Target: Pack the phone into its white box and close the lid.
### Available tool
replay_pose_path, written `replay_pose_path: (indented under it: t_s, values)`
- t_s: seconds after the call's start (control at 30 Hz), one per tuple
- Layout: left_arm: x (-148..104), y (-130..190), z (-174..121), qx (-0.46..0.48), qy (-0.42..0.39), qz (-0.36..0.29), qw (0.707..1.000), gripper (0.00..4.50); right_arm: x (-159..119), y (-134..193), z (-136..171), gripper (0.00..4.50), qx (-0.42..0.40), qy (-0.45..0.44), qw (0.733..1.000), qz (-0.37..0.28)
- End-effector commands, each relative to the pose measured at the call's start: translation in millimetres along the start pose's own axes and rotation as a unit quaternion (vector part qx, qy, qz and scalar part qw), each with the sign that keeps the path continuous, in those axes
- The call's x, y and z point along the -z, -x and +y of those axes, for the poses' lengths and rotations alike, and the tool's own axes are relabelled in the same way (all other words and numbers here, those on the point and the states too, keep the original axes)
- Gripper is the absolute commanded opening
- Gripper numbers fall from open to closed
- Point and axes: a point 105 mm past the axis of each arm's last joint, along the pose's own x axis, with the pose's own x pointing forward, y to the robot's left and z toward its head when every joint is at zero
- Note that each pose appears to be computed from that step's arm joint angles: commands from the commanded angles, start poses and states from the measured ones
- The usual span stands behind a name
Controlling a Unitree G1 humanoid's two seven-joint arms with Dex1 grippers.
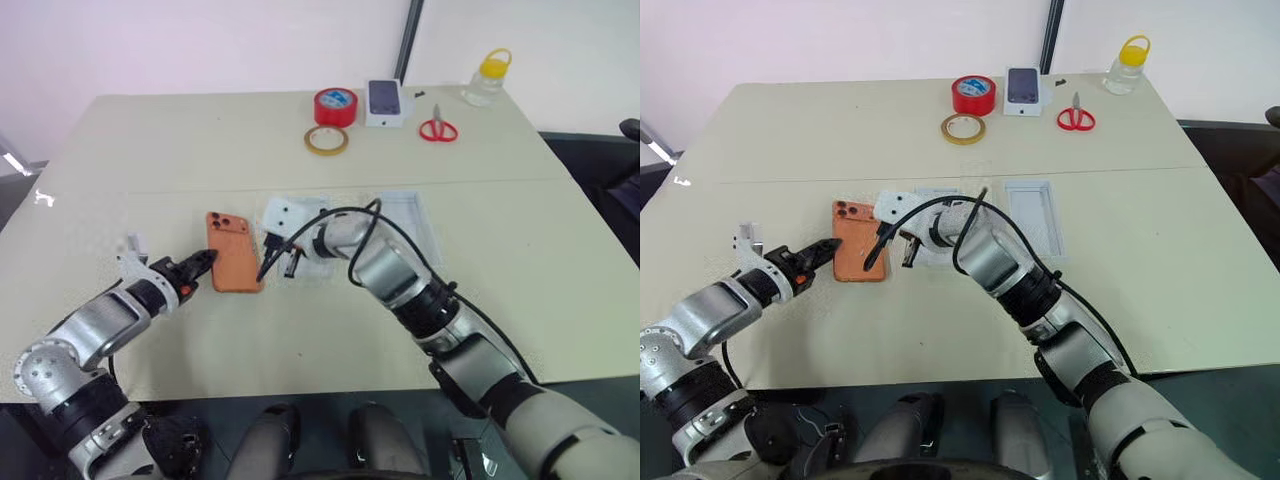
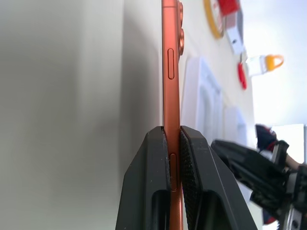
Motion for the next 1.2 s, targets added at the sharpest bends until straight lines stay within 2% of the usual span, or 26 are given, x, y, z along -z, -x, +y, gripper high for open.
replay_pose_path:
  t_s: [0.03, 0.27, 0.37, 0.5, 0.77, 1.17, 1.2]
  values:
    - [-15.4, -0.8, -31.8, 0.049, 0.007, -0.023, 0.999, 0.01, -22.9, 28.7, -18.9, 0.00, 0.019, 0.001, 0.998, -0.055]
    - [-1.7, -32.9, -72.2, 0.084, -0.034, 0.033, 0.995, 0.01, 2.3, 69.5, -41.8, 0.00, 0.035, -0.034, 0.996, -0.068]
    - [8.9, -50.4, -81.0, 0.092, -0.044, 0.062, 0.993, 0.01, 19.1, 82.3, -47.6, 0.00, 0.044, -0.052, 0.996, -0.063]
    - [24.6, -69.8, -81.0, 0.091, -0.053, 0.098, 0.990, 0.01, 43.3, 94.2, -55.1, 0.00, 0.074, -0.066, 0.995, -0.031]
    - [30.0, -90.3, -77.2, 0.088, -0.045, 0.113, 0.989, 0.01, 60.3, 105.4, -58.3, 0.00, 0.106, -0.069, 0.992, -0.001]
    - [47.7, -95.9, -74.0, 0.088, -0.063, 0.141, 0.984, 0.01, 64.6, 107.5, -61.0, 0.00, 0.115, -0.066, 0.991, 0.008]
    - [48.2, -95.5, -74.2, 0.089, -0.064, 0.141, 0.984, 0.44, 64.6, 107.0, -60.7, 0.00, 0.114, -0.065, 0.991, 0.009]
